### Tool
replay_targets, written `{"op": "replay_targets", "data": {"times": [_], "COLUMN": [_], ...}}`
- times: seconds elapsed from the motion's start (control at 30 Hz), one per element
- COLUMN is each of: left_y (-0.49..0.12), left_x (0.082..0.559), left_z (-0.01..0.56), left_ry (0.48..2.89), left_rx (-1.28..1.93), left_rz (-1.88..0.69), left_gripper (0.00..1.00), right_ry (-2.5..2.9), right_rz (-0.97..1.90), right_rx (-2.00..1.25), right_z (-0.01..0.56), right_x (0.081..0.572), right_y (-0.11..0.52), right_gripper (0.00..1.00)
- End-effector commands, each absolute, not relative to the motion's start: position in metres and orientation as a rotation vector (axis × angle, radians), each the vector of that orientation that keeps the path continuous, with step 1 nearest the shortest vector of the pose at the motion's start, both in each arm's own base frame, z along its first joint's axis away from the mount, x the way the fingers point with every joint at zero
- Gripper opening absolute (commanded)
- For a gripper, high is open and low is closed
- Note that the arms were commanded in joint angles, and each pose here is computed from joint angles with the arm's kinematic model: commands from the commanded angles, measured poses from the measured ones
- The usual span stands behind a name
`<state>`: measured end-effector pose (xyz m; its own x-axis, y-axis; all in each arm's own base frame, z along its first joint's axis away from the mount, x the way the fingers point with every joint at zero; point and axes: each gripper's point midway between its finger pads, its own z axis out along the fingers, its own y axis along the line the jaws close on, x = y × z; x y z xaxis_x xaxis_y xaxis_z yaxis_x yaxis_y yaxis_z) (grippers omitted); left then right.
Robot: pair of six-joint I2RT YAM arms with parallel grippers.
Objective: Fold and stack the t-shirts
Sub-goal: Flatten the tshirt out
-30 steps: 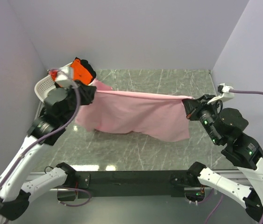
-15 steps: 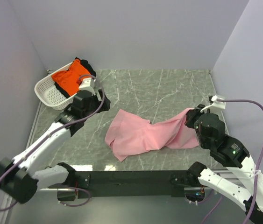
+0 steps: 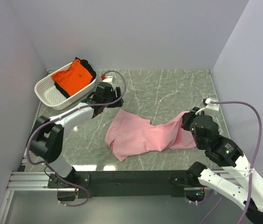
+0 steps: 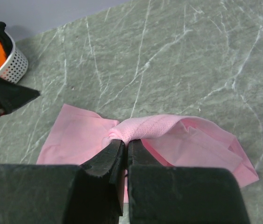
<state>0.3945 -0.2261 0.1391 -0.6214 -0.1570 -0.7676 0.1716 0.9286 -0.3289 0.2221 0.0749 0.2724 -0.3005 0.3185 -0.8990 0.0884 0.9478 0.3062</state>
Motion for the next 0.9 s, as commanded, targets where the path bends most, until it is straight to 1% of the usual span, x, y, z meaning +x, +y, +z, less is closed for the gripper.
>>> {"op": "replay_targets", "data": {"times": [0.0,0.03,0.1,0.13,0.27,0.4,0.57,0.73,0.87], "left_y": [-0.259,-0.266,-0.276,-0.283,-0.294,-0.288,-0.283,-0.286,-0.287], "left_x": [0.409,0.406,0.407,0.403,0.399,0.396,0.392,0.39,0.387], "left_z": [0.151,0.134,0.126,0.11,0.084,0.069,0.057,0.042,0.04], "left_ry": [2.149,2.194,2.211,2.244,2.302,2.329,2.347,2.378,2.378], "left_rx": [0.112,0.134,0.159,0.184,0.206,0.168,0.174,0.194,0.199], "left_rz": [-0.558,-0.544,-0.527,-0.511,-0.482,-0.405,-0.365,-0.36,-0.364], "left_gripper": [0.67,0.67,0.66,0.66,0.63,0.61,0.57,0.51,0.49], "right_ry": [1.828,1.827,1.831,1.828,1.829,1.826,1.823,1.827,1.824], "right_rz": [0.285,0.29,0.29,0.291,0.291,0.29,0.29,0.29,0.288], "right_rx": [0.326,0.325,0.322,0.324,0.322,0.321,0.325,0.32,0.325], "right_z": [0.283,0.283,0.282,0.283,0.282,0.282,0.283,0.281,0.282], "right_x": [0.229,0.23,0.23,0.231,0.231,0.23,0.231,0.231,0.232], "right_y": [0.081,0.082,0.083,0.083,0.083,0.082,0.081,0.083,0.081], "right_gripper": [0.0,0.0,0.0,0.0,0.0,0.0,0.0,0.0,0.0]}}
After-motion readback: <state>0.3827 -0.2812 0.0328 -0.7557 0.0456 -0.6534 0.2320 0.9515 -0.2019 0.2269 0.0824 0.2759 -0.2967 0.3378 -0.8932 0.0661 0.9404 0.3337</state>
